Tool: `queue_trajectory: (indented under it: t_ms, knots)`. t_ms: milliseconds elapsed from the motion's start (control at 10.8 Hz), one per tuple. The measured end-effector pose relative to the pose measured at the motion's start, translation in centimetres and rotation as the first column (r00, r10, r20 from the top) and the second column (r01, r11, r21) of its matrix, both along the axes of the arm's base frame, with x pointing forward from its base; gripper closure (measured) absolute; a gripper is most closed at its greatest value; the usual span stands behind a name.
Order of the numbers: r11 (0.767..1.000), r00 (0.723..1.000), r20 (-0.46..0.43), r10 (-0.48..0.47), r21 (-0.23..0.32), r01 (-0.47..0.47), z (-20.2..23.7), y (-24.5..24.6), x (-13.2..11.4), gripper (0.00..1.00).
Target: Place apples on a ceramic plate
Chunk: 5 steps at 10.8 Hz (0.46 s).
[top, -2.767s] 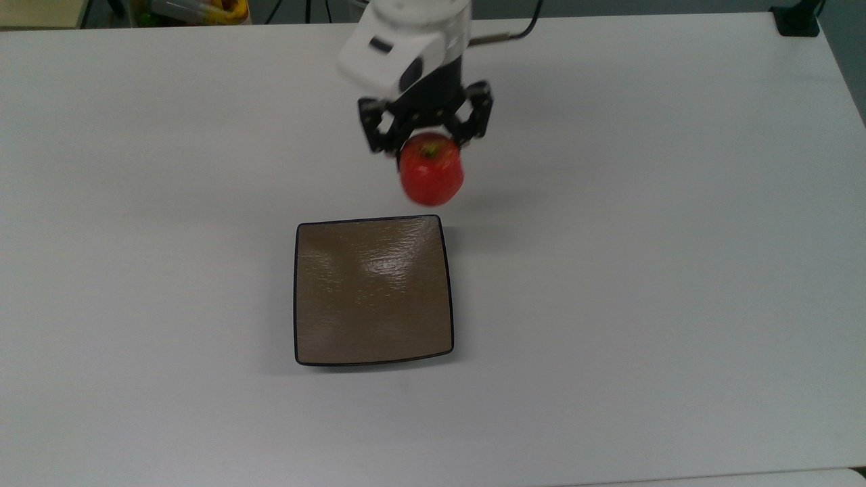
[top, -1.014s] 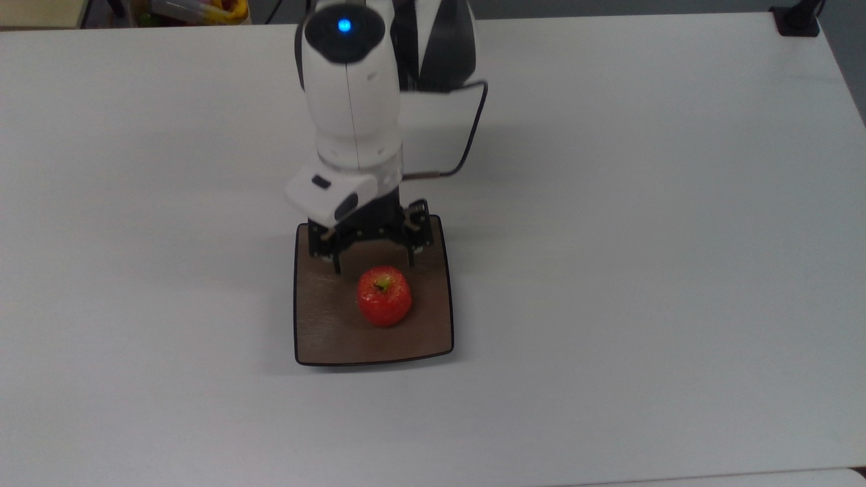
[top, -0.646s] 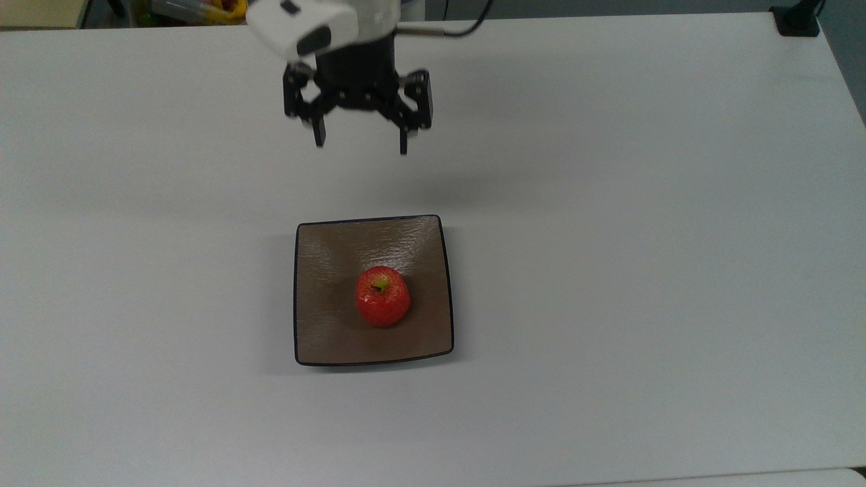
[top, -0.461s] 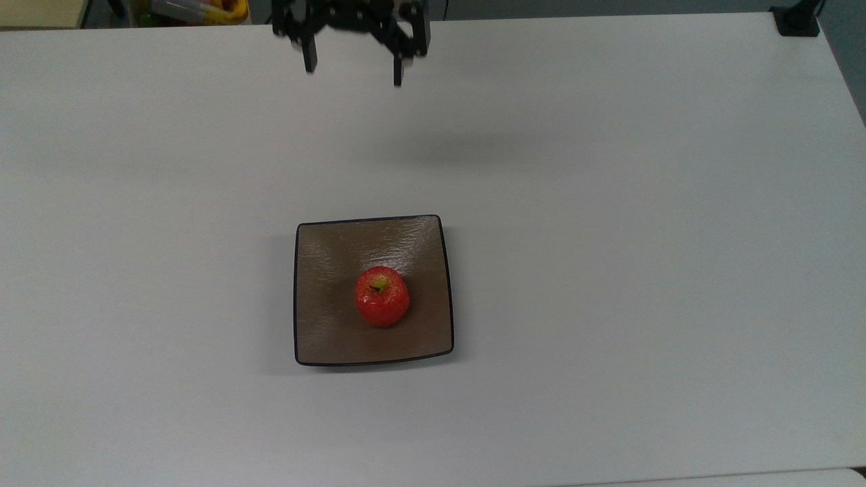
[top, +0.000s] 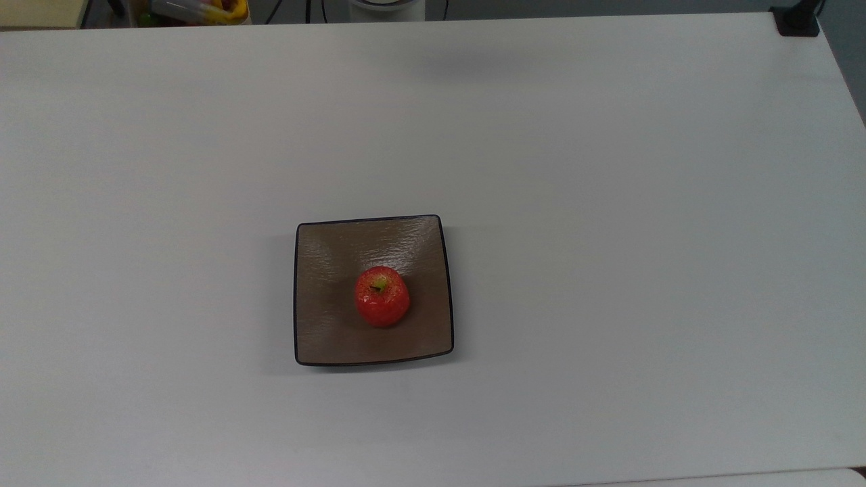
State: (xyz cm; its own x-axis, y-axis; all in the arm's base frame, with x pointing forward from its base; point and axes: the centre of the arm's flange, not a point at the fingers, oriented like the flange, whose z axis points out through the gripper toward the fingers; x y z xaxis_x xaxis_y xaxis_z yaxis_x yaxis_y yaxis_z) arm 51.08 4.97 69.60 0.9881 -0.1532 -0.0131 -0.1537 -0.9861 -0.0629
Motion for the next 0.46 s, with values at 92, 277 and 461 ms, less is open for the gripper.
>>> queue_trajectory:
  t_ms: [92, 277, 461]
  knots:
    - [1.0, 1.0, -0.019, 0.006, 0.008, -0.006, -0.4, -0.4, -0.5, 0.0]
    - [0.996, 0.995, -0.031, 0.092, 0.011, -0.092, -1.9, -0.2, -0.5, 0.0]
    - [0.989, 0.988, 0.052, 0.147, 0.009, -0.148, -3.3, -0.2, 1.1, 0.0]
